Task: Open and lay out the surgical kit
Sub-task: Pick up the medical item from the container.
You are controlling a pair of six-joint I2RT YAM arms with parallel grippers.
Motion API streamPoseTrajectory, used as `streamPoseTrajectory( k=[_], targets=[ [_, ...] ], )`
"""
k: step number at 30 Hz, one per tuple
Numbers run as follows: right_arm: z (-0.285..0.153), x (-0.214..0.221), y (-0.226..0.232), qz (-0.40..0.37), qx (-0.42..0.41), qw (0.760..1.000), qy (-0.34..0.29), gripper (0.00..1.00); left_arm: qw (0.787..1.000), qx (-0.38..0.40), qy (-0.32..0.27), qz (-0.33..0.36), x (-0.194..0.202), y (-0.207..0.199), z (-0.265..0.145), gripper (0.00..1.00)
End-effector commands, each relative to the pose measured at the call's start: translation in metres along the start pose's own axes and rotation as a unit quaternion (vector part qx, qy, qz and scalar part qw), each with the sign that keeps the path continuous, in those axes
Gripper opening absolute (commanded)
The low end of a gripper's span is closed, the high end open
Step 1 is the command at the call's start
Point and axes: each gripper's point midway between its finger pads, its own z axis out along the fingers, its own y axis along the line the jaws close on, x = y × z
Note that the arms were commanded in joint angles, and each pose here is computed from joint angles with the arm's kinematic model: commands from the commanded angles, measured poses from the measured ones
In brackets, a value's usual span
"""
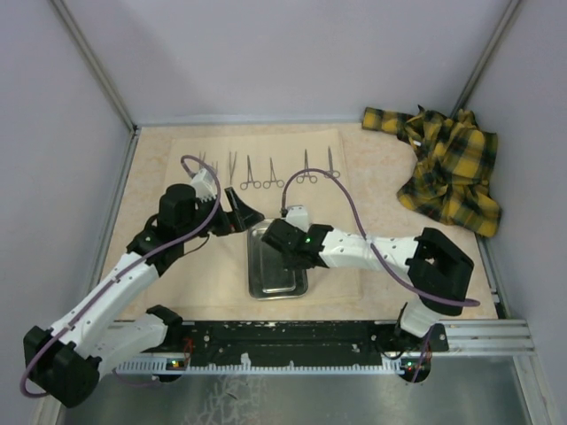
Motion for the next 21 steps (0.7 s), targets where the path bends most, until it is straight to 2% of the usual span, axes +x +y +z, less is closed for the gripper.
streamPoseTrajectory(
  k=[1,6,13,21],
  targets=[
    [-0.017,-0.021,-0.002,0.013,-0.014,0.999,-0.045,0.0,0.998,0.061,0.021,-0.028,0.006,-0.017,0.017,0.99],
    [-0.029,-0.028,-0.002,0.022,-0.028,0.998,-0.06,0.0,0.994,0.075,0.06,-0.06,0.02,-0.017,0.041,0.99],
    [-0.042,-0.034,0.001,0.034,-0.057,0.995,-0.079,0.0,0.99,0.086,0.075,-0.085,0.032,-0.018,0.063,0.98],
    [-0.053,-0.038,0.005,0.041,-0.084,0.992,-0.089,0.0,0.987,0.086,0.091,-0.105,0.047,-0.016,0.085,0.88]
  ],
)
